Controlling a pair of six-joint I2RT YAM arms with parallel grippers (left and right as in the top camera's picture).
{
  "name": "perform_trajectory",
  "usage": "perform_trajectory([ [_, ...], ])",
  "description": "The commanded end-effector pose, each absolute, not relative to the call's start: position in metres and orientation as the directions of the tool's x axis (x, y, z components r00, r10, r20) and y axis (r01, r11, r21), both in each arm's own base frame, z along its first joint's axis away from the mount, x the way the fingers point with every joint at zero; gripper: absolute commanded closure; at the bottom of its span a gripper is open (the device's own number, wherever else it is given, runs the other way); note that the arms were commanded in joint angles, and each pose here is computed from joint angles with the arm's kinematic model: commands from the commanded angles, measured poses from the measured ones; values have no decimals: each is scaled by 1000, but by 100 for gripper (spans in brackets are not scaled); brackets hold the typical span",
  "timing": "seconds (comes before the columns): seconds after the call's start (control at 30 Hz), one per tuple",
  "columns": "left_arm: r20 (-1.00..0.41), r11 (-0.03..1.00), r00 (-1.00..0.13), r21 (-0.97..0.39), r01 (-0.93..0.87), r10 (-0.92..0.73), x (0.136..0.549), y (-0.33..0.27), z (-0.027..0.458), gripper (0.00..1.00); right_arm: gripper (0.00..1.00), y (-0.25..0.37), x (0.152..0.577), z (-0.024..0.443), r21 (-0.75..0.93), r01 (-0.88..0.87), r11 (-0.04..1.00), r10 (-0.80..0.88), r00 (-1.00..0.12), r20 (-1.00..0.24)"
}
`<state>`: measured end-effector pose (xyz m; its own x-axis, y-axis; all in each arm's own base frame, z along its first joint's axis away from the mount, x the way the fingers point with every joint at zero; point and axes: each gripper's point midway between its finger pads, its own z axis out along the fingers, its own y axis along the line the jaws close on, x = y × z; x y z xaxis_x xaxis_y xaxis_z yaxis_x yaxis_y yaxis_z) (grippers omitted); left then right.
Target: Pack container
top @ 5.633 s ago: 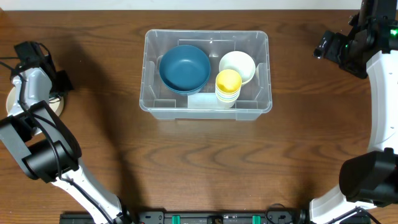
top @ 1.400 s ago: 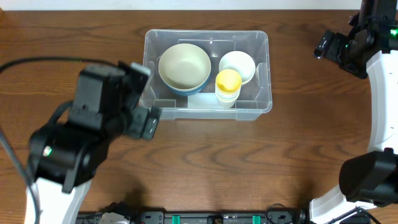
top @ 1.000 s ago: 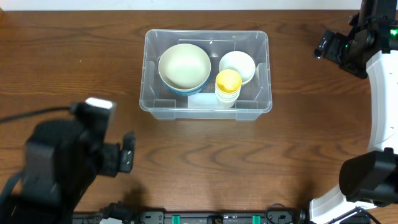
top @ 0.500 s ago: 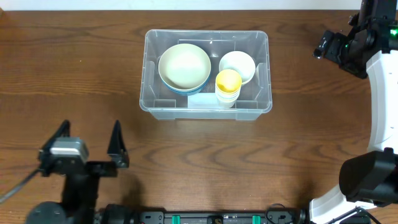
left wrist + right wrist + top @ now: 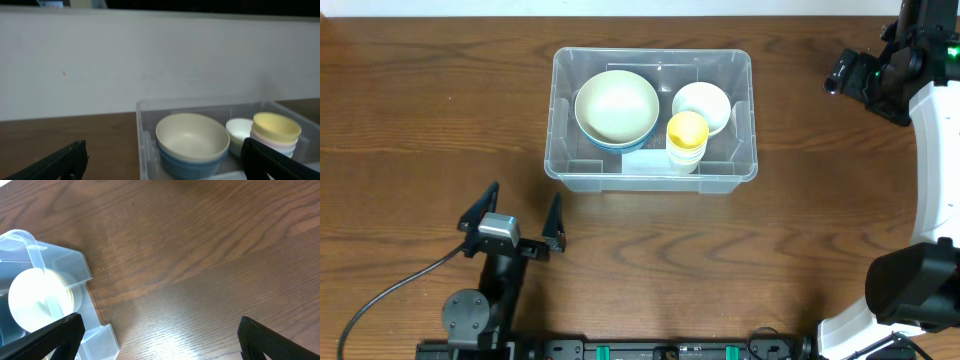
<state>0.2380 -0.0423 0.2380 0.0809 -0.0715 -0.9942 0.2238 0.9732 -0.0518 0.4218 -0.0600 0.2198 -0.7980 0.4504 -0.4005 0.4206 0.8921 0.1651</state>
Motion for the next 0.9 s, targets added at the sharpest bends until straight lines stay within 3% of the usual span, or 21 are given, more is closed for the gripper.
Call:
perform_trajectory([
  [0.0, -992, 972, 100, -52, 230, -77, 238, -42, 227, 2, 1, -62, 421, 230, 172, 427, 888, 458, -782, -422],
  [0.13, -995, 976, 65, -59, 212, -74, 242, -38, 196, 2, 1, -62, 421, 230, 172, 427, 888, 458, -782, -422],
  [0.43, -988, 985, -145, -79, 154, -57, 242, -30, 141, 2, 1, -62, 421, 230, 172, 427, 888, 458, -782, -422],
  [0.87, -986, 985, -159, -81, 153, -57, 242, -30, 138, 2, 1, -62, 421, 230, 172, 427, 888, 458, -782, -422],
])
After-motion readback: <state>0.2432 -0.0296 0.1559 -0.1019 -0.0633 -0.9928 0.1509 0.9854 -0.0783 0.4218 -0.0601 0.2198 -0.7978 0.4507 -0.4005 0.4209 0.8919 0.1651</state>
